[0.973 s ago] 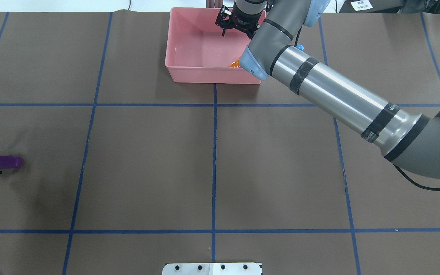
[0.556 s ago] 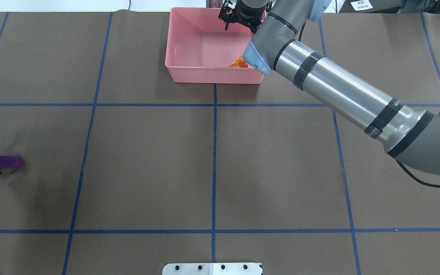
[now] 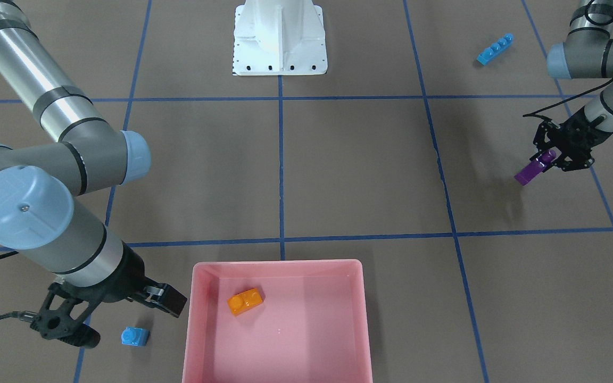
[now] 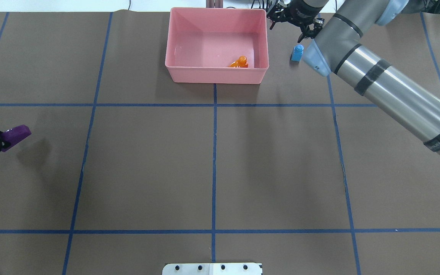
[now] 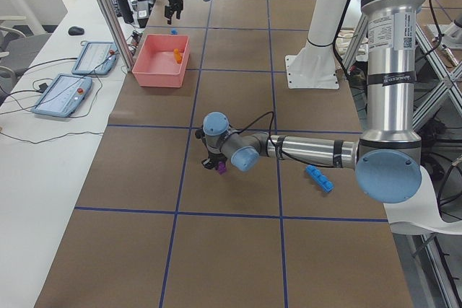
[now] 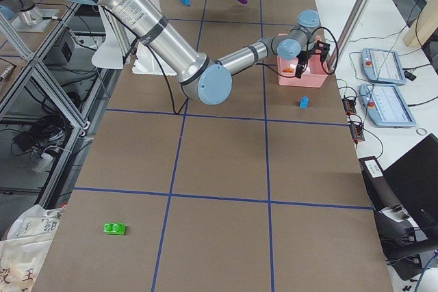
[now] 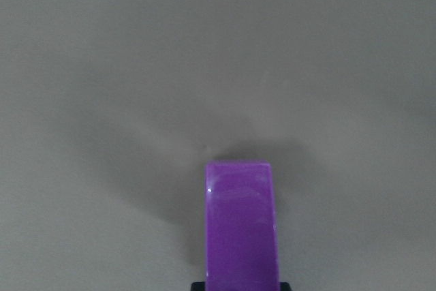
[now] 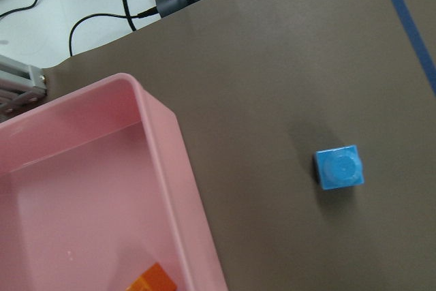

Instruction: Put all blocks into box

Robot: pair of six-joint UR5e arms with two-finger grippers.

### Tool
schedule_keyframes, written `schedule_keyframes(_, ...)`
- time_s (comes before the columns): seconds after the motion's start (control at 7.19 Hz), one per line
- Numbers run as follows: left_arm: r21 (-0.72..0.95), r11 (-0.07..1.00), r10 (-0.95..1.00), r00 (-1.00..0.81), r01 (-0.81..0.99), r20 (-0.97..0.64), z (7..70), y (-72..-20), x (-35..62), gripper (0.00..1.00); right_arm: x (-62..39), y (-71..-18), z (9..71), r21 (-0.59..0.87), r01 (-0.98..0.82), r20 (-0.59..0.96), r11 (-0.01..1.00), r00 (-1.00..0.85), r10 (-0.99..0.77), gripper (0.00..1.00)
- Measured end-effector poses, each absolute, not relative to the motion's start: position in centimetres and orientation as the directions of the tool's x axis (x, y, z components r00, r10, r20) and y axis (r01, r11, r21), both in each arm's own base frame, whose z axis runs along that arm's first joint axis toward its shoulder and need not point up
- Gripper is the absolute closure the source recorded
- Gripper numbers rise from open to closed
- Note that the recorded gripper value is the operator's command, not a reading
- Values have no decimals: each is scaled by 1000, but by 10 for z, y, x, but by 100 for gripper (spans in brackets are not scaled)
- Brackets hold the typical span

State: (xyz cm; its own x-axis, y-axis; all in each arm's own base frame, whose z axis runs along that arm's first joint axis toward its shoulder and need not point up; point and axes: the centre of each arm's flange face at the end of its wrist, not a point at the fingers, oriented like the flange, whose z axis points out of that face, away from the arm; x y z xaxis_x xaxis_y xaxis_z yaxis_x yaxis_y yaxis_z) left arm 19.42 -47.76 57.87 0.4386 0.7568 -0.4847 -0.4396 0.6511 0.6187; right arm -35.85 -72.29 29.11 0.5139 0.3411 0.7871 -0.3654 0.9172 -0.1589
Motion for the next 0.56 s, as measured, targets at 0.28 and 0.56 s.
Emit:
schedule_keyframes(0.28, 526, 802, 588, 524, -282, -615, 494, -541, 225, 100, -326, -716, 348, -110, -354, 768, 929, 563, 306, 0)
schedule_keyframes(0.56, 416, 897, 425, 559, -151, -712, 383, -609, 265, 100, -338, -726, 378, -41, -359, 720, 933, 636, 276, 0)
